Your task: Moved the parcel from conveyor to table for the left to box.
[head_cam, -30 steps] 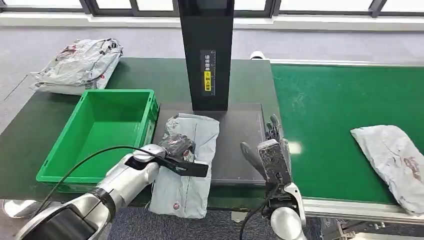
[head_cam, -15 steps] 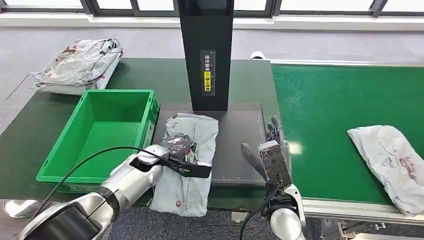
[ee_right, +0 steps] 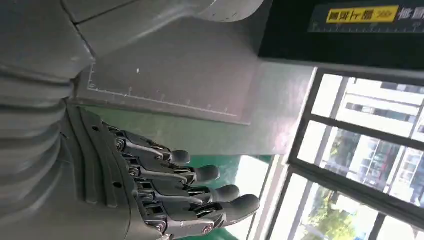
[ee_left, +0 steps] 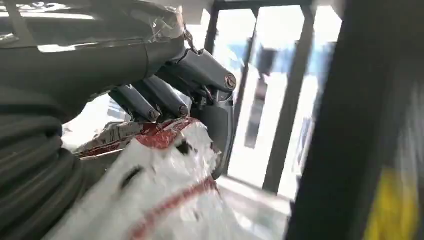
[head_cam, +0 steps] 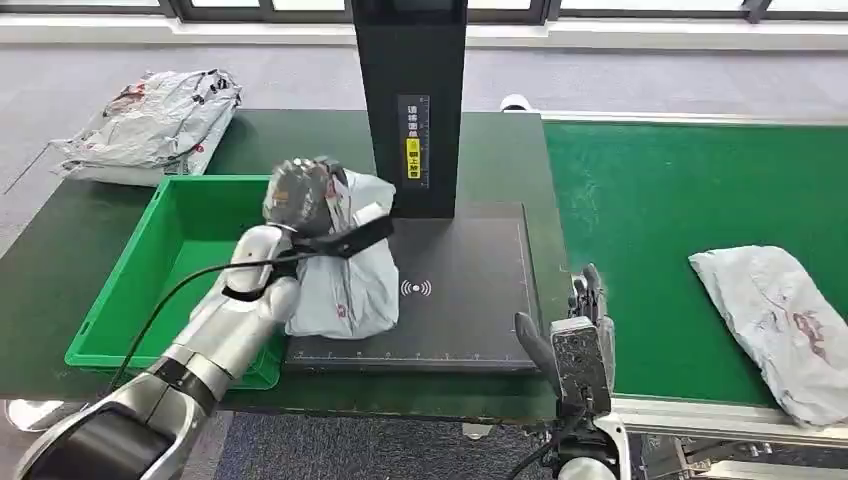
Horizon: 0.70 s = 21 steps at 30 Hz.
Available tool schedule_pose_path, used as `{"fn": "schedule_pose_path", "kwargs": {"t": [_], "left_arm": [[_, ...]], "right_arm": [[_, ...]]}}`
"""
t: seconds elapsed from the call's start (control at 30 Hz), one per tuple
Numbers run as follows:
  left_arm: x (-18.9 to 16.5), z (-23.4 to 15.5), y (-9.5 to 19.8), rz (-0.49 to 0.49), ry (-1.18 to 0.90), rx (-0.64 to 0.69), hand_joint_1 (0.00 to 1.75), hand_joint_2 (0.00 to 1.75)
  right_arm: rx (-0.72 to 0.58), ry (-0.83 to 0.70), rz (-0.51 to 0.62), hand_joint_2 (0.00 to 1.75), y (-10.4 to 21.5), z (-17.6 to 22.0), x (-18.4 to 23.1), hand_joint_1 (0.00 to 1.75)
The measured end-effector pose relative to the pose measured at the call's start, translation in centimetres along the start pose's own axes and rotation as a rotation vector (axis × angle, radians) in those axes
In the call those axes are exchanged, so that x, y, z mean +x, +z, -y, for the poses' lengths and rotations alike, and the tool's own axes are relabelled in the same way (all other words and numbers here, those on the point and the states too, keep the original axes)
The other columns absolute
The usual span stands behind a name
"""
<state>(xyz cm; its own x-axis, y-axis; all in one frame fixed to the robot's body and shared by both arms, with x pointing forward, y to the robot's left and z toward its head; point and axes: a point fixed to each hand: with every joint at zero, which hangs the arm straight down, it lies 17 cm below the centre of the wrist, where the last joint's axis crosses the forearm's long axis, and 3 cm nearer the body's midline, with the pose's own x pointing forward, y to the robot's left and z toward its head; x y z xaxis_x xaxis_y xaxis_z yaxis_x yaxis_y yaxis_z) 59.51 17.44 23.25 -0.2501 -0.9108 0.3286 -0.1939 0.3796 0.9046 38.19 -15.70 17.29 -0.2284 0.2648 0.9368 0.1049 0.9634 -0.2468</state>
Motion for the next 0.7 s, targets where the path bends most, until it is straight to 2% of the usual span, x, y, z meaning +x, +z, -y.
{"fn": "schedule_pose_path", "kwargs": {"t": [0.13,0.3,0.53,0.7], "left_arm": [[-1.1,-7.9,-1.3,-0.02,0.06,0.209,1.75,1.75],[-2.5,-14.1,-1.2,-0.045,0.064,0.389,1.75,1.75],[-4.1,-17.3,-0.6,-0.091,0.035,0.488,1.75,1.75],[-9.1,-18.9,0.0,-0.212,-0.064,0.51,1.75,1.75]], "right_arm": [[-0.031,0.006,-0.005,1.75,0.0,0.8,-0.1,0.0],[-0.054,0.011,-0.011,1.75,0.0,1.4,-0.4,0.0],[-0.07,0.015,-0.014,1.75,0.0,2.0,-0.4,0.0],[-0.071,0.012,-0.028,1.75,0.6,2.1,-0.8,0.0]]}}
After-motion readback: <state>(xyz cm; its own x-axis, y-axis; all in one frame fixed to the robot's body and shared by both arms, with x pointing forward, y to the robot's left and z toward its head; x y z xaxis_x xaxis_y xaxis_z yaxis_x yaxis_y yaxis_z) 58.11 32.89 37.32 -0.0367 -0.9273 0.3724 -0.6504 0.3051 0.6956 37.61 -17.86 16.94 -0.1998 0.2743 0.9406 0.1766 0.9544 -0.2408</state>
